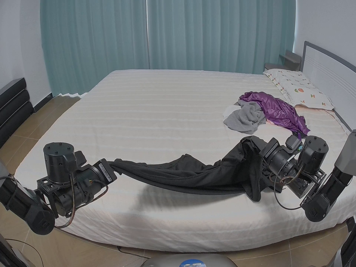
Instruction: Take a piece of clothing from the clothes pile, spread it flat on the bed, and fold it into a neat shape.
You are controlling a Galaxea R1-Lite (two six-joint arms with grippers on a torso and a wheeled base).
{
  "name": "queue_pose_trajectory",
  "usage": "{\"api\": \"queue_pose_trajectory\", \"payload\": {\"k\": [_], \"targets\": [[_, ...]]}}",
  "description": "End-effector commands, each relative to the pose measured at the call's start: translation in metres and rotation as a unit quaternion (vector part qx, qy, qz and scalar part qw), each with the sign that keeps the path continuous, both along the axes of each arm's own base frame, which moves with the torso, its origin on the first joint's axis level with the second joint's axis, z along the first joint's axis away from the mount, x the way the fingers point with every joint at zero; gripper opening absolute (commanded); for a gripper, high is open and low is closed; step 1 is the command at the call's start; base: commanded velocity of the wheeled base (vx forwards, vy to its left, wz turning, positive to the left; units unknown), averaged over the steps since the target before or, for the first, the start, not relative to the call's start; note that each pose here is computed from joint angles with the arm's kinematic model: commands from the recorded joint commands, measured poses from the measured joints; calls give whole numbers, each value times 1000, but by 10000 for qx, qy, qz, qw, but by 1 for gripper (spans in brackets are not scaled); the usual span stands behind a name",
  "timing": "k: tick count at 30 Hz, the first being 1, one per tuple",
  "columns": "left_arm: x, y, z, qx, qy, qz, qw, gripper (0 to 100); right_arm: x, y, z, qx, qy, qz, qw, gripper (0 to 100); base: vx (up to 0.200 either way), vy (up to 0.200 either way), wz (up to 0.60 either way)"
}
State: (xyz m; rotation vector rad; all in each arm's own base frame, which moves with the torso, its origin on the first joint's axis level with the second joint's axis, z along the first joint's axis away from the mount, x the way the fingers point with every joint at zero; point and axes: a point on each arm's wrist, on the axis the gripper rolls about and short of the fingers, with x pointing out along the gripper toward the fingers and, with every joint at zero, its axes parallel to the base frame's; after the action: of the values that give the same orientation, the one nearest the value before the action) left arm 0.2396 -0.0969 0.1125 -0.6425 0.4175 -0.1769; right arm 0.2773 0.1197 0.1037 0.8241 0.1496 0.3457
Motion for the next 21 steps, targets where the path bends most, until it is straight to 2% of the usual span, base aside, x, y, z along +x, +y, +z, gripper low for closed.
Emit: {"api": "queue_pose_trajectory", "payload": {"k": [1, 3, 21], "targets": [[0, 0, -2, 34, 33, 45, 10000, 0, -2, 1, -3, -35, 60, 34, 10000, 0, 0, 200, 0], [-2, -1, -2, 64, 22, 53, 10000, 0, -3, 1, -2, -29, 46, 42, 10000, 0, 0, 200, 0], [-14, -5, -3, 142, 48, 9, 9999, 0, -33, -14, 1, -127, 156, -19, 9998, 0, 0, 0, 0]]}}
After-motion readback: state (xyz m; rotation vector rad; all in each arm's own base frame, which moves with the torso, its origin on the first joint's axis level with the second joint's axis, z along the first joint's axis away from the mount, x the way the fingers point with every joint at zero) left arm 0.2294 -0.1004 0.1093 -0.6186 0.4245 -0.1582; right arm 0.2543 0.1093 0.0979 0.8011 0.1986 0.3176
